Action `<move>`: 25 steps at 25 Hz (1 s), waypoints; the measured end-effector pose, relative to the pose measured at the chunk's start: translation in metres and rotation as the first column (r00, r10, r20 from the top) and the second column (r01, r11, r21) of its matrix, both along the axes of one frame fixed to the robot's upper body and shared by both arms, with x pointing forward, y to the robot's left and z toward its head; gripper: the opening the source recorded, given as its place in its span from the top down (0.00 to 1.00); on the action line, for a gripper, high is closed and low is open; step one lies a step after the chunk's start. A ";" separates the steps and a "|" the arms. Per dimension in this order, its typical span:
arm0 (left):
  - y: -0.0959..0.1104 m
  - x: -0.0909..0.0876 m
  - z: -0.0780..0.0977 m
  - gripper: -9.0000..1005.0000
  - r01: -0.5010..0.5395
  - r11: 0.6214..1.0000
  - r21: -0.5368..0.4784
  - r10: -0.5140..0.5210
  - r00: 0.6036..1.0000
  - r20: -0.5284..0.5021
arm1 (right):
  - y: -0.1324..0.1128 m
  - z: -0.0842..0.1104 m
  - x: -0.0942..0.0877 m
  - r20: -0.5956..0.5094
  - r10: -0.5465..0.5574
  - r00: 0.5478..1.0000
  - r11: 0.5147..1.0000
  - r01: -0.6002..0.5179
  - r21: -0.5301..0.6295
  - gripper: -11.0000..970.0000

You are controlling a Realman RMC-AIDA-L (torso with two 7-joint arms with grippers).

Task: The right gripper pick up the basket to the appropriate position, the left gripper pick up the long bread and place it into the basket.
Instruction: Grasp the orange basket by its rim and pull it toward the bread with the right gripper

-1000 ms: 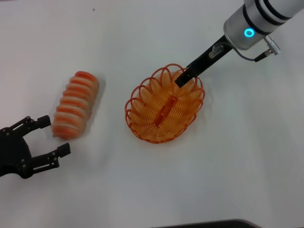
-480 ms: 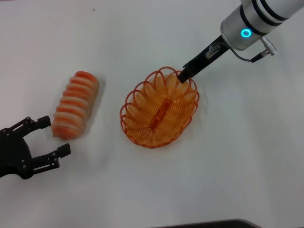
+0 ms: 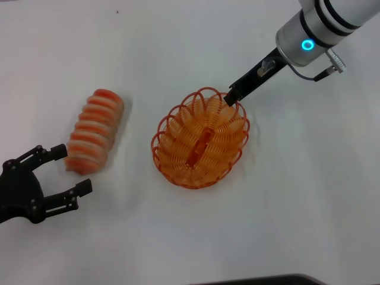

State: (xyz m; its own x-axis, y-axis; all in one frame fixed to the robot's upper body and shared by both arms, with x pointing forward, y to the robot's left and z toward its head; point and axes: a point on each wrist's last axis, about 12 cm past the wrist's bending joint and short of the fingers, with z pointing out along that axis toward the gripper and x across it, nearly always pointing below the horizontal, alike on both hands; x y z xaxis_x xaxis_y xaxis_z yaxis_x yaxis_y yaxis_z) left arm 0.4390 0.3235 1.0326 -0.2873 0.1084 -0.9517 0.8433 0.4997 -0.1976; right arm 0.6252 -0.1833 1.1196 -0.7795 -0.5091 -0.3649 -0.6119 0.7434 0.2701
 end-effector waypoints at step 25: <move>-0.002 0.002 0.003 0.08 0.007 1.000 -0.012 -0.006 1.000 0.016 | -0.041 0.012 -0.005 -0.107 -0.169 0.980 0.951 0.191 0.242 0.94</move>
State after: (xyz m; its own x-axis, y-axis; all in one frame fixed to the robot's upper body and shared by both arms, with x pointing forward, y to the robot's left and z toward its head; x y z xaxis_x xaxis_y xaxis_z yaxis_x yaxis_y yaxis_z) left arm 0.4413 0.3218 1.0355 -0.2716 0.0990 -0.9573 0.8496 0.4919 -0.1902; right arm 0.6200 -0.2240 1.1314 -0.8832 -0.2581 -0.3915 -0.4410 0.7412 0.5062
